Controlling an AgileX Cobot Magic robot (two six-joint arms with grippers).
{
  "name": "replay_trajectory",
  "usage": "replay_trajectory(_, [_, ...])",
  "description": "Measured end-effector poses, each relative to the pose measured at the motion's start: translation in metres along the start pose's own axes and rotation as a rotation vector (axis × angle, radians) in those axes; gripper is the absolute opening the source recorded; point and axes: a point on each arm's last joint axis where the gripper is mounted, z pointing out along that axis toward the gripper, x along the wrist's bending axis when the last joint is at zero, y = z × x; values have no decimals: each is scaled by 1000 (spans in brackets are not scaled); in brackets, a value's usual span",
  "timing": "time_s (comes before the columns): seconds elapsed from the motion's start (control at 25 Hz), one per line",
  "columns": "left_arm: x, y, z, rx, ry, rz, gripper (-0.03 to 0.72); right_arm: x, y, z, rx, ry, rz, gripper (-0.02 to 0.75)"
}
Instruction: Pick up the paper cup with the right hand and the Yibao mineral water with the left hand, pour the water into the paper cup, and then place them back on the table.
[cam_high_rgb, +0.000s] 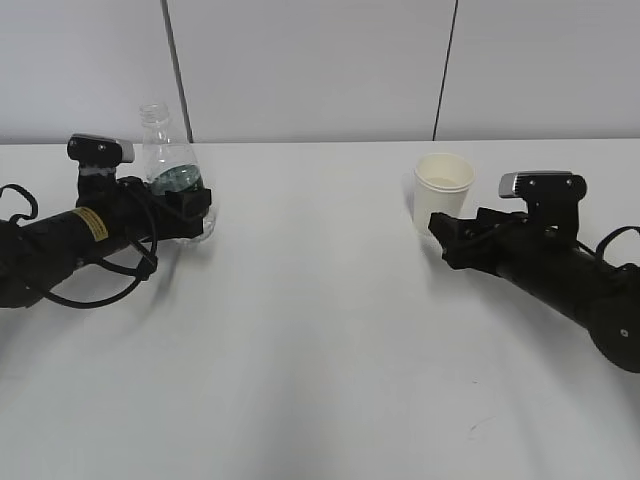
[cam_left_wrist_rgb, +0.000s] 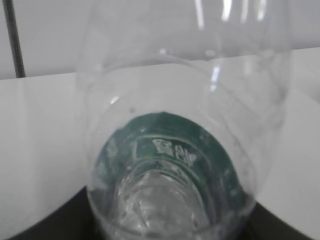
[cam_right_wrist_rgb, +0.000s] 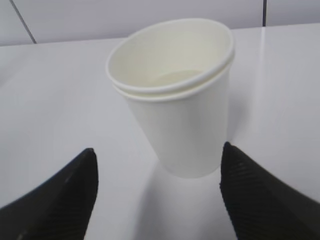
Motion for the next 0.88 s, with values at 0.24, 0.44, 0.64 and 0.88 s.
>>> replay_trajectory(0.24, [0,0,0,0,0,0,346,9,15,-30,-23,3,-23,593])
replay_trajectory(0.44, [0,0,0,0,0,0,381,15,28,-49,-53,6,-42,593])
replay_trajectory(0.64, [0,-1,0,11,3,0,535,18,35,-57,-71,8,-54,593])
replay_trajectory(0.88, [-1,1,-1,-1,-2,3,590,19,39,-61,-56,6,-64,593])
